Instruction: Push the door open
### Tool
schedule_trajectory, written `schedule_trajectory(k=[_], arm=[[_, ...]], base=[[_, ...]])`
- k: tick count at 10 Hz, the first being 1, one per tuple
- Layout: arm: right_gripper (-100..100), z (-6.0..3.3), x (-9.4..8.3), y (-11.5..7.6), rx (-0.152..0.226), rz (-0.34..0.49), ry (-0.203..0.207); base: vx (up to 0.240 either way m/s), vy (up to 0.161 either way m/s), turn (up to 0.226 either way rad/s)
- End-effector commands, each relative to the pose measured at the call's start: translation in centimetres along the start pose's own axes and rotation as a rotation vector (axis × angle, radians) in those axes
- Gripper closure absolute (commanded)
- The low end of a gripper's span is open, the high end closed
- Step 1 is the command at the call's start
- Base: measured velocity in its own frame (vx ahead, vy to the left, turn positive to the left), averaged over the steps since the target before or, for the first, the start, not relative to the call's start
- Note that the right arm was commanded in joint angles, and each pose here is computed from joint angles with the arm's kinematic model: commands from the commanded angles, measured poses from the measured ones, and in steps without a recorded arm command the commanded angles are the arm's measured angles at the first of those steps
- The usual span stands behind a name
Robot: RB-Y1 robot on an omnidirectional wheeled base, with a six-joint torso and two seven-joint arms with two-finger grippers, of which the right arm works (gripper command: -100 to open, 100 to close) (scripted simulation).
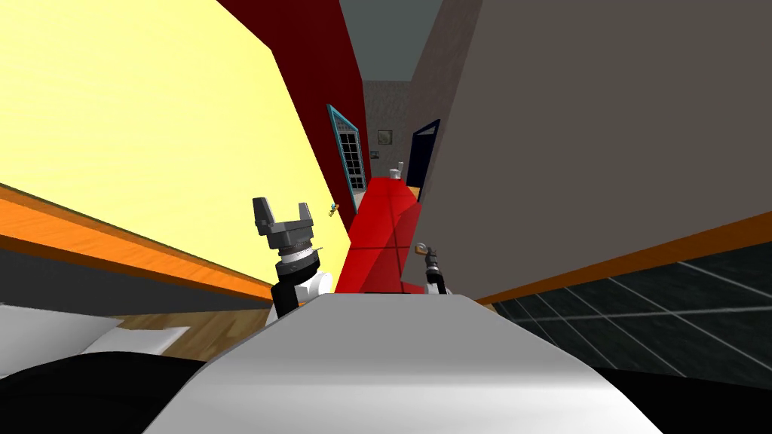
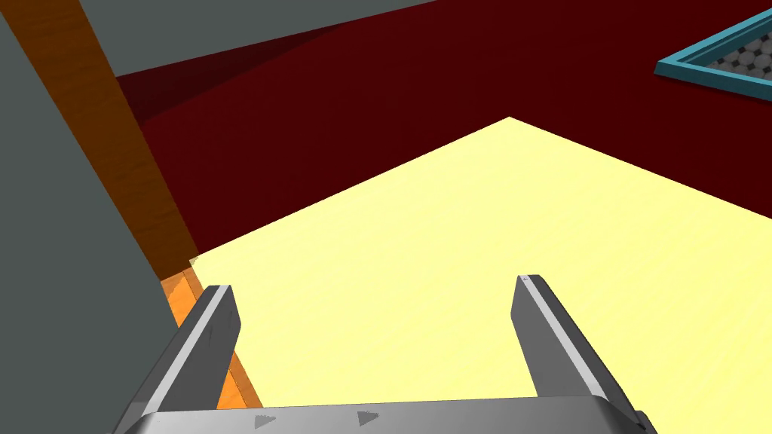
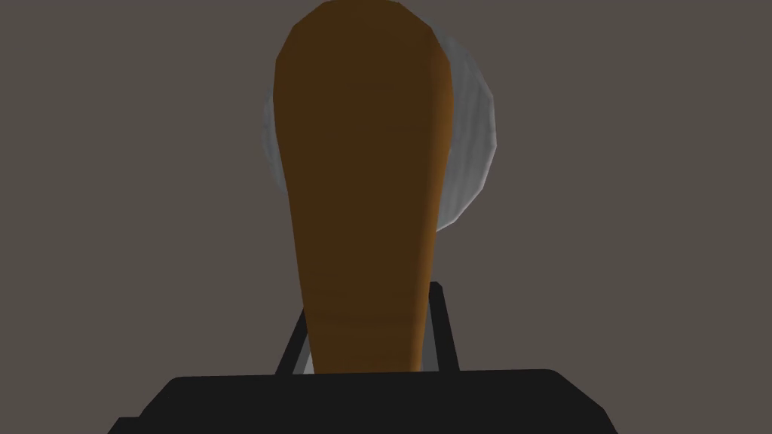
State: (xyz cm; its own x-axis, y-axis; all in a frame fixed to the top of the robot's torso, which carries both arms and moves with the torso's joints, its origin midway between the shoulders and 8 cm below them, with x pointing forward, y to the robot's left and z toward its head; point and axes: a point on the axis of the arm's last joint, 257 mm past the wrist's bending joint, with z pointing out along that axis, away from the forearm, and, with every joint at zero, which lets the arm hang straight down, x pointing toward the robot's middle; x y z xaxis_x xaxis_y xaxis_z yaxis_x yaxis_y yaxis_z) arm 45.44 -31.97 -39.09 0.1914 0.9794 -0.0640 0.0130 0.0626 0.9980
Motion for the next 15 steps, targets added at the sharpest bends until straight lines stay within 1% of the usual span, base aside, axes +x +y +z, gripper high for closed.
schedule_trajectory(k=[1,4,6,7,11,14,15], arm=[[100,0.59,-2.1,0.6,-0.019,-0.007,-0.038],[100,0.5,-3.8,0.5,-0.015,0.003,-0.087],[100,0.5,-3.8,0.5,-0.015,0.003,-0.087],[100,0.36,-4.6,0.4,-0.012,0.014,-0.117],[100,0.02,-5.5,0.0,-0.004,0.037,-0.16],[100,-0.28,-5.8,-0.3,0.003,0.057,-0.188],[100,-0.57,-6.6,-0.5,0.008,0.046,-0.193]], base=[[0.153,0.076,-0.078],[0.193,0.08,-0.091],[0.083,0.018,-0.003],[0.119,0.063,-0.054],[0.177,0.058,-0.078],[0.173,0.057,-0.063],[0.065,0.012,-0.043]])
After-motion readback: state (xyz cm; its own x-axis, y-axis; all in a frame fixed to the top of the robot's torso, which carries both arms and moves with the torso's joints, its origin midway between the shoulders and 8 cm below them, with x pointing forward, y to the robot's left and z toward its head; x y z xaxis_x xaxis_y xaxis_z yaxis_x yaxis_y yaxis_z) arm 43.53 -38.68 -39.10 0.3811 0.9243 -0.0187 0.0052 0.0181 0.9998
